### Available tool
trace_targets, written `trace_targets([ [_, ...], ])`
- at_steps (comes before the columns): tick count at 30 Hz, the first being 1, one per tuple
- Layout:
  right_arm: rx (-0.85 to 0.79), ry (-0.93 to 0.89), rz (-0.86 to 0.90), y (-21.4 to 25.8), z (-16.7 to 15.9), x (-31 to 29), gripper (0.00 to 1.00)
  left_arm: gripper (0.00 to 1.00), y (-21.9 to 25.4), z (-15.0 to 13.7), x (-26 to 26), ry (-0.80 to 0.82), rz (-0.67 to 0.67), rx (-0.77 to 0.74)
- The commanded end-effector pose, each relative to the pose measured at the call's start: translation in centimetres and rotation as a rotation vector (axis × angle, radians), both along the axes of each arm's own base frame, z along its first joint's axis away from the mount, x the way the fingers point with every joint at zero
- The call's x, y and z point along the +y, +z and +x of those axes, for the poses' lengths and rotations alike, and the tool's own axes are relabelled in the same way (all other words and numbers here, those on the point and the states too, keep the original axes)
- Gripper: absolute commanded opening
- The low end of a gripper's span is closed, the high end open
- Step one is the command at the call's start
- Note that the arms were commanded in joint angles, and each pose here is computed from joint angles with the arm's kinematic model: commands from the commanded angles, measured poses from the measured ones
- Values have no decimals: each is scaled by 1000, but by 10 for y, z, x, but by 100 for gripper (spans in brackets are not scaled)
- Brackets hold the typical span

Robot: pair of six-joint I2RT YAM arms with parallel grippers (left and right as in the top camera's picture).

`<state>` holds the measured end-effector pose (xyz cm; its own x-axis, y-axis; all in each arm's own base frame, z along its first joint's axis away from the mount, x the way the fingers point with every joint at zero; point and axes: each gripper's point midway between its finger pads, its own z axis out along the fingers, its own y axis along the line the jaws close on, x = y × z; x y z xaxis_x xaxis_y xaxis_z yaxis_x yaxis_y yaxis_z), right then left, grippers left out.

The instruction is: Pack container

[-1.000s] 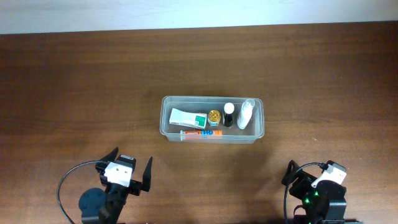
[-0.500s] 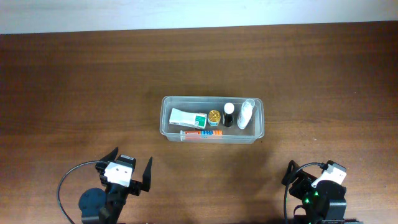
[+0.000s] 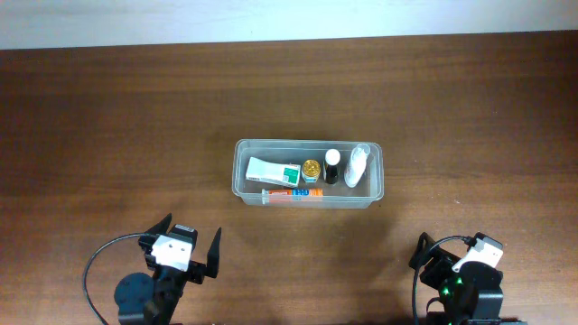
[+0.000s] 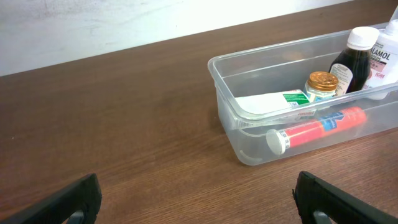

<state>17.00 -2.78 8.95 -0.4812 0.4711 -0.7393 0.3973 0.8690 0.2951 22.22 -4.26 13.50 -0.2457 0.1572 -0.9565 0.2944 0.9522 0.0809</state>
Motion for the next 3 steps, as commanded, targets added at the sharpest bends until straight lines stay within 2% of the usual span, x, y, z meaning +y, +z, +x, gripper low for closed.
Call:
trace_targets([
  [1,-9,3,2,1,1,1,98,100,0,0,-3,-16,-12,-7],
  [3,-9,3,2,1,1,1,98,100,0,0,-3,-16,-12,-7],
])
